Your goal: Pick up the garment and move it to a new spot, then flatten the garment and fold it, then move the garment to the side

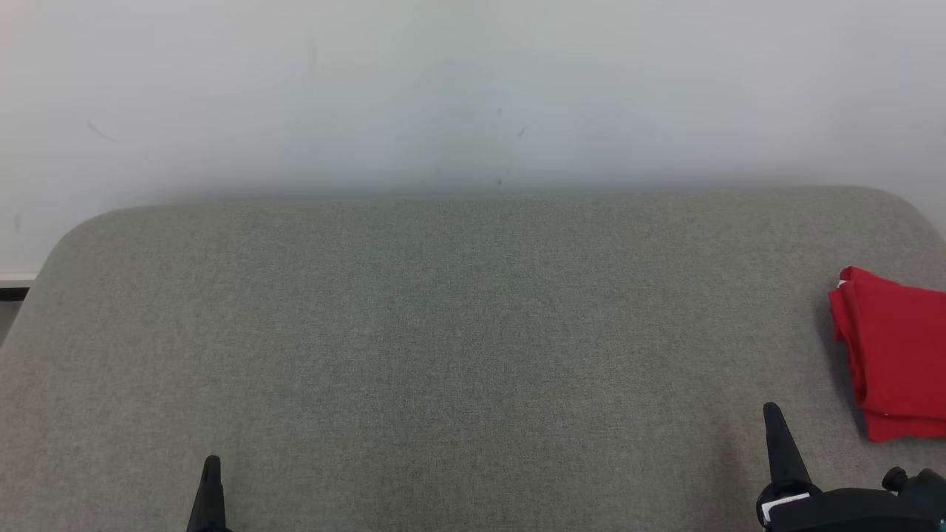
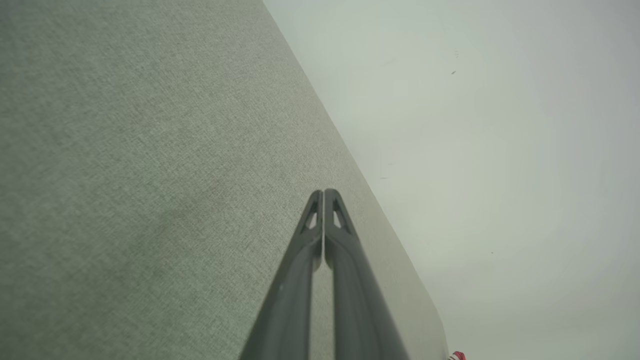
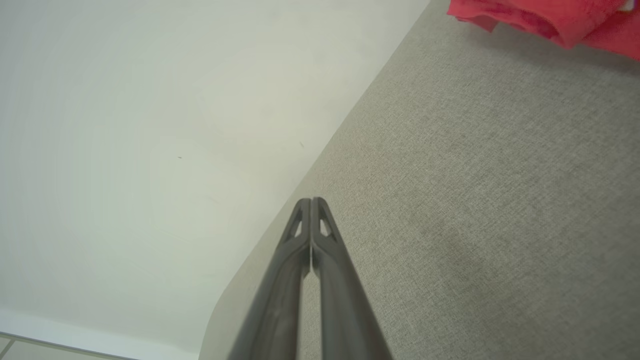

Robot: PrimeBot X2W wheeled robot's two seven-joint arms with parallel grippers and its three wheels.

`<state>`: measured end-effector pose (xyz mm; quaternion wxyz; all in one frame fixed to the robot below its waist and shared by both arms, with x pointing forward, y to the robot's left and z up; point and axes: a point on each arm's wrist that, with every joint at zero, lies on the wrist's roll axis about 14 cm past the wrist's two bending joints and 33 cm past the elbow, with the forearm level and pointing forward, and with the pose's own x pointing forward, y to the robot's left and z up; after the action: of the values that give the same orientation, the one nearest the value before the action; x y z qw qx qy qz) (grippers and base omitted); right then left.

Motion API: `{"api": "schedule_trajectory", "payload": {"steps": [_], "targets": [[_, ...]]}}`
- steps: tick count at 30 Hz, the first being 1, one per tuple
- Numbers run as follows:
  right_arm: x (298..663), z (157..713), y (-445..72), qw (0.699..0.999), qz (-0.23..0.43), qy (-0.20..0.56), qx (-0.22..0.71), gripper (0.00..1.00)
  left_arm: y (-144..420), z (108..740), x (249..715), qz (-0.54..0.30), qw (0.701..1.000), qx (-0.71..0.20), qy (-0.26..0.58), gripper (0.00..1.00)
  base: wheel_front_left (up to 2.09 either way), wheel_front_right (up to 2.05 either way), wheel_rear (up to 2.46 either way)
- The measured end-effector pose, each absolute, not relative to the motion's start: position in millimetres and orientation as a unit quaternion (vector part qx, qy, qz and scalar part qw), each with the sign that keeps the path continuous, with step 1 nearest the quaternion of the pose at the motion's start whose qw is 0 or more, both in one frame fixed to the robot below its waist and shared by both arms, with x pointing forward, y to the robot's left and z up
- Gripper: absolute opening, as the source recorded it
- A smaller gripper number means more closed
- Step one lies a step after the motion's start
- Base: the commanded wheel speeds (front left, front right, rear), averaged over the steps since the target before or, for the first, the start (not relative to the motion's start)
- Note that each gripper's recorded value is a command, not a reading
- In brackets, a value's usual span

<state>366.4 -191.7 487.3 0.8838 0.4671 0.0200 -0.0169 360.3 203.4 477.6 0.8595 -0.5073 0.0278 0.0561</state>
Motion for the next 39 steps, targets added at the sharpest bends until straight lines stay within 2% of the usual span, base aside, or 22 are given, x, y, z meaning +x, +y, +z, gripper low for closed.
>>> {"api": "schedule_trajectory", "payload": {"steps": [39], "targets": [[380.4,497.3,-197.5,0.774,-0.014,0.011,0.633,0.0,200.4,492.7,378.2,0.026,0.764,-0.645,0.016,0.0,0.0,0.0,0.0]]}}
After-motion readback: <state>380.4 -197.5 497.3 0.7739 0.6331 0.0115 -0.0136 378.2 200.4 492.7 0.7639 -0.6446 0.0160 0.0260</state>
